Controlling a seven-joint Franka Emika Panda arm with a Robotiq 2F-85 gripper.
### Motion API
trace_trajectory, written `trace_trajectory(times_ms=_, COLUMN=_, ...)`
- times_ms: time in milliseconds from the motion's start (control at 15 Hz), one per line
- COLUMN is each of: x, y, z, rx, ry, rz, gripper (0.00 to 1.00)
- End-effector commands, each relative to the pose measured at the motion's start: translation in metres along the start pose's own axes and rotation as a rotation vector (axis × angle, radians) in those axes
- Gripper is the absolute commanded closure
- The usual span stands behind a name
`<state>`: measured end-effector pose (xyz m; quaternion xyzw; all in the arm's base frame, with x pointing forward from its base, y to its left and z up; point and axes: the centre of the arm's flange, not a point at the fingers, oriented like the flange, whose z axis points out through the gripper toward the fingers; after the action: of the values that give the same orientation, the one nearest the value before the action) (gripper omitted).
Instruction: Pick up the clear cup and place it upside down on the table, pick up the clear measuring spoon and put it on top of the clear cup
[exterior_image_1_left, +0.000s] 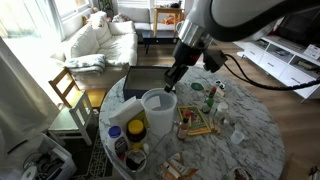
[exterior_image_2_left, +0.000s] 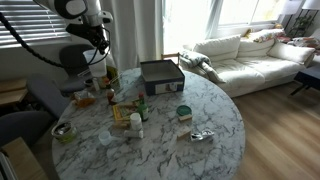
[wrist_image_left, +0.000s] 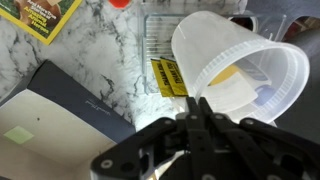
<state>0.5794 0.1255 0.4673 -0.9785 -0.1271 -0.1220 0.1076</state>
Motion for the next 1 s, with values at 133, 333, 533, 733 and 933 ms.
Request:
trace_trajectory(times_ms=133, x=-0.031, y=0.002, z=-0.072, rx=0.027, ry=-0.146, rz=-0.103, gripper=0.99)
trace_trajectory(times_ms=333, x=-0.062, y=-0.003, z=-0.089, rx=0.067, ry=-0.248, rz=-0.201, gripper=0.99)
trace_trajectory(times_ms=533, x=-0.088, y=-0.011, z=-0.083, rx=0.040, ry=-0.327, rz=-0.289, gripper=0.99)
trace_trajectory(times_ms=733, x=-0.113, y=-0.020, z=-0.063, rx=0.001, ry=-0.346, rz=-0.368, gripper=0.99)
trace_trajectory(times_ms=933, x=-0.138, y=-0.028, z=-0.034, rx=-0.036, ry=-0.357, rz=-0.414, gripper=0.99)
